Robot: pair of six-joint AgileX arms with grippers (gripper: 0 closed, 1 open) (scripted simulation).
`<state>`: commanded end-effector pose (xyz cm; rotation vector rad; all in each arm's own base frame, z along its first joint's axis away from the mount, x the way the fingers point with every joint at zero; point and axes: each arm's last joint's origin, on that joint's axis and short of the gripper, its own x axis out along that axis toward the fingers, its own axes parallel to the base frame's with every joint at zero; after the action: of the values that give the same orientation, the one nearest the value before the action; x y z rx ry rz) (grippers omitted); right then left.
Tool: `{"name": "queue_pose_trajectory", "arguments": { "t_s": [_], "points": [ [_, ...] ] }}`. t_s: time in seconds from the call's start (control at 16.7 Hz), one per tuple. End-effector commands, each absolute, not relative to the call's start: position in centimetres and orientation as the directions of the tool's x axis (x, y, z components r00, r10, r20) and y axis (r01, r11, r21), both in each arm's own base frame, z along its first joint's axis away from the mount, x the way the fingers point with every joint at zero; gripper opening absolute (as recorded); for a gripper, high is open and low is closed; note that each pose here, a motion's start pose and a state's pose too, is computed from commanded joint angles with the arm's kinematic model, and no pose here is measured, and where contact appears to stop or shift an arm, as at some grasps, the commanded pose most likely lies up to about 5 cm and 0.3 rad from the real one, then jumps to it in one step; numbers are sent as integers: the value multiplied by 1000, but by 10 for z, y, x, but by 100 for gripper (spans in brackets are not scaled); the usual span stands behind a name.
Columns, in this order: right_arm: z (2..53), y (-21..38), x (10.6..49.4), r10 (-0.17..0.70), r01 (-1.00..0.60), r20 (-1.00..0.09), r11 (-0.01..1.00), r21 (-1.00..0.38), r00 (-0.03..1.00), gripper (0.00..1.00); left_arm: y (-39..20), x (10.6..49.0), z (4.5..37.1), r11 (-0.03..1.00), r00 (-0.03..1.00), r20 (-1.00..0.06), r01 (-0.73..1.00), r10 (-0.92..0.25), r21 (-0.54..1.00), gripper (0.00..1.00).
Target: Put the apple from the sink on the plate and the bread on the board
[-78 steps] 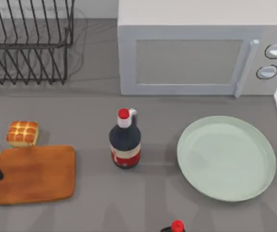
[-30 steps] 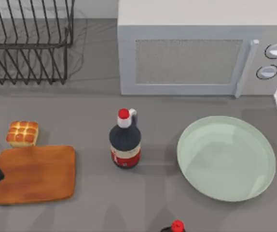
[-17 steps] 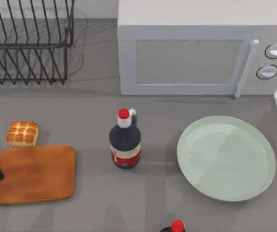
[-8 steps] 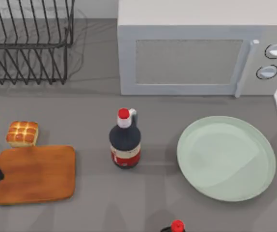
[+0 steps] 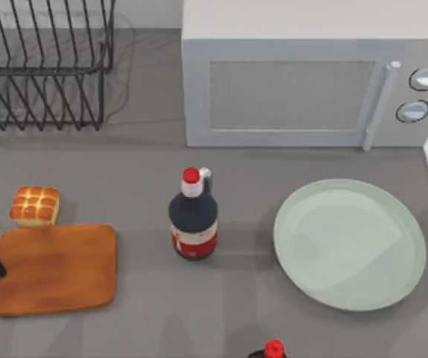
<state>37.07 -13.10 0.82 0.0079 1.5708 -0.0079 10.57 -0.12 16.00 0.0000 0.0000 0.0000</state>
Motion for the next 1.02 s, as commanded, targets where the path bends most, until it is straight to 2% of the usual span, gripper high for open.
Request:
{"name": "queue_pose_trajectory", "arguments": {
  "t_s": [0.6,1.02],
  "points": [
    [8,-131,371,0,10,-1000,1000,0,0,2,-1,106,160,1000,1000,0,0,0,0,100],
    [8,-131,371,0,10,-1000,1000,0,0,0,-1,106,160,1000,1000,0,0,0,0,100]
  ]
}}
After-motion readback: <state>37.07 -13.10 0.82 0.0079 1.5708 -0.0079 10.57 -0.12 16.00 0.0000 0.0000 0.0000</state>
